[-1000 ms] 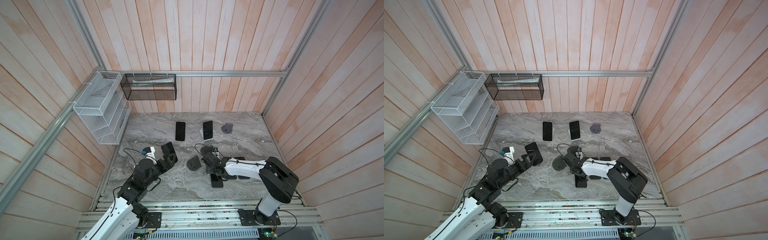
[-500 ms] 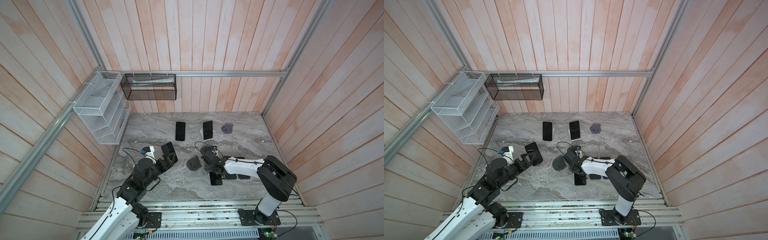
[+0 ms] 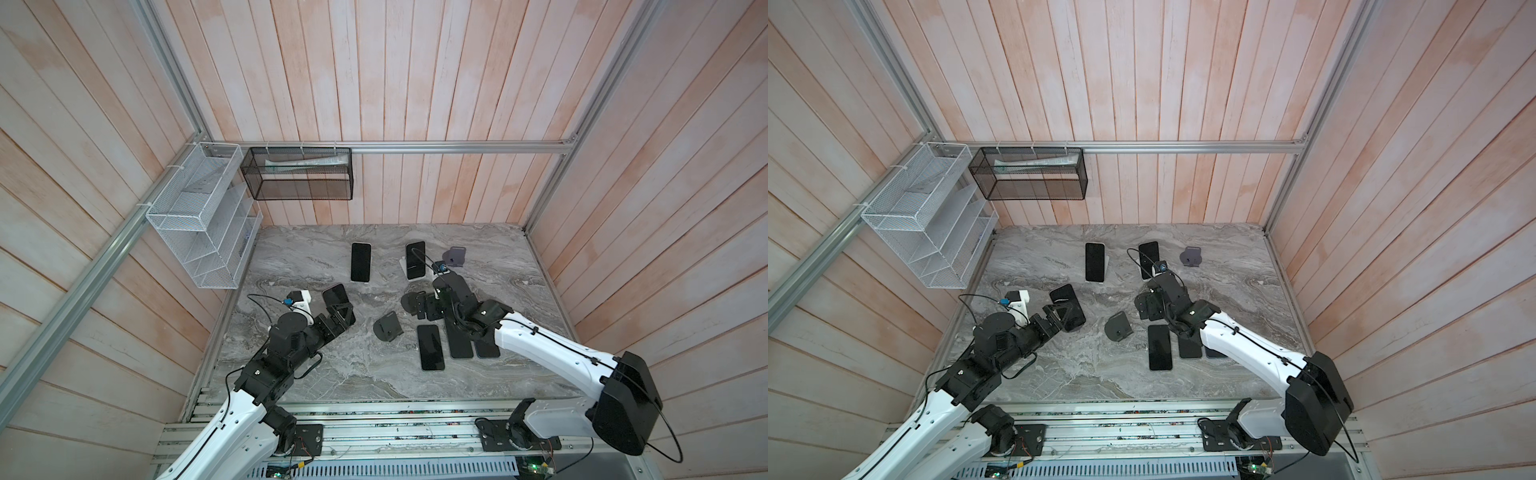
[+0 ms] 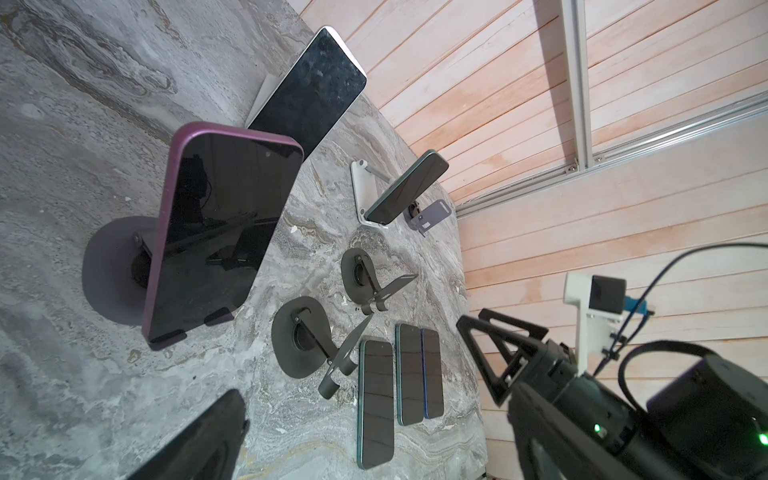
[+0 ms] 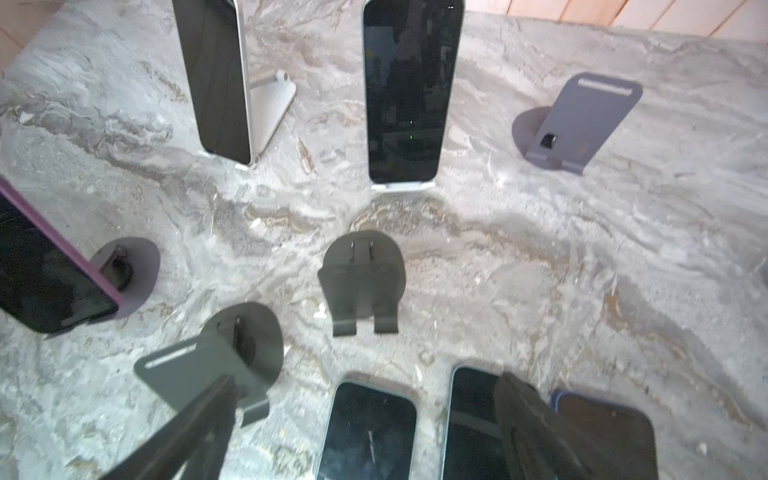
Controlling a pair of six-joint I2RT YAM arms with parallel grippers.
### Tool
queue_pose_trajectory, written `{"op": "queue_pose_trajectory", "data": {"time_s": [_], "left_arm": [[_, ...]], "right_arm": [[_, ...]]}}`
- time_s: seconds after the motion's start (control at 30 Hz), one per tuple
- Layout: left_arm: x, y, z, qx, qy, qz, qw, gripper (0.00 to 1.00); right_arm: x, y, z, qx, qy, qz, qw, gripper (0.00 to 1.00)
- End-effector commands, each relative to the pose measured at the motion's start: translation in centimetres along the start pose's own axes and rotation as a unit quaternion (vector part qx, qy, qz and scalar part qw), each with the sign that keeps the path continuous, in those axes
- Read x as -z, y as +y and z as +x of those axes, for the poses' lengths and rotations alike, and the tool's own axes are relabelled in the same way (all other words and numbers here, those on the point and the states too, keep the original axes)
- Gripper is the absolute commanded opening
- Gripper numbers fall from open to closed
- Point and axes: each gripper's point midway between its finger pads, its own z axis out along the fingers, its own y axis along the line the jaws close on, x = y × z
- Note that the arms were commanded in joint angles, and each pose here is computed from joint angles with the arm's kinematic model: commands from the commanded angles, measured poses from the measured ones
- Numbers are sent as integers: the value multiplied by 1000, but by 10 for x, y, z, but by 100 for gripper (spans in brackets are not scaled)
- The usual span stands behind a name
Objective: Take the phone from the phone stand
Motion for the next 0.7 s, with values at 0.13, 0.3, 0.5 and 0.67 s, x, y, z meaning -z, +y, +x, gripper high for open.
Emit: {"op": "queue_pose_trajectory", "data": {"time_s": [0.13, 0.3, 0.5, 0.67], "left_arm": [[0, -11, 3, 21, 16, 23, 999, 100], [-1, -8, 13, 40, 29, 31, 998, 100], [0, -6, 14, 31, 27, 26, 999, 100], [-2, -6, 14, 27, 25, 29, 999, 100]], "right_arm": [[-50, 27, 0, 82, 39, -87, 992, 98], [-80, 21, 21, 85, 72, -66, 992, 98], [-92, 11, 19, 63, 63, -48, 995, 95], [-101, 15, 19, 75, 61, -70, 993, 79]]}}
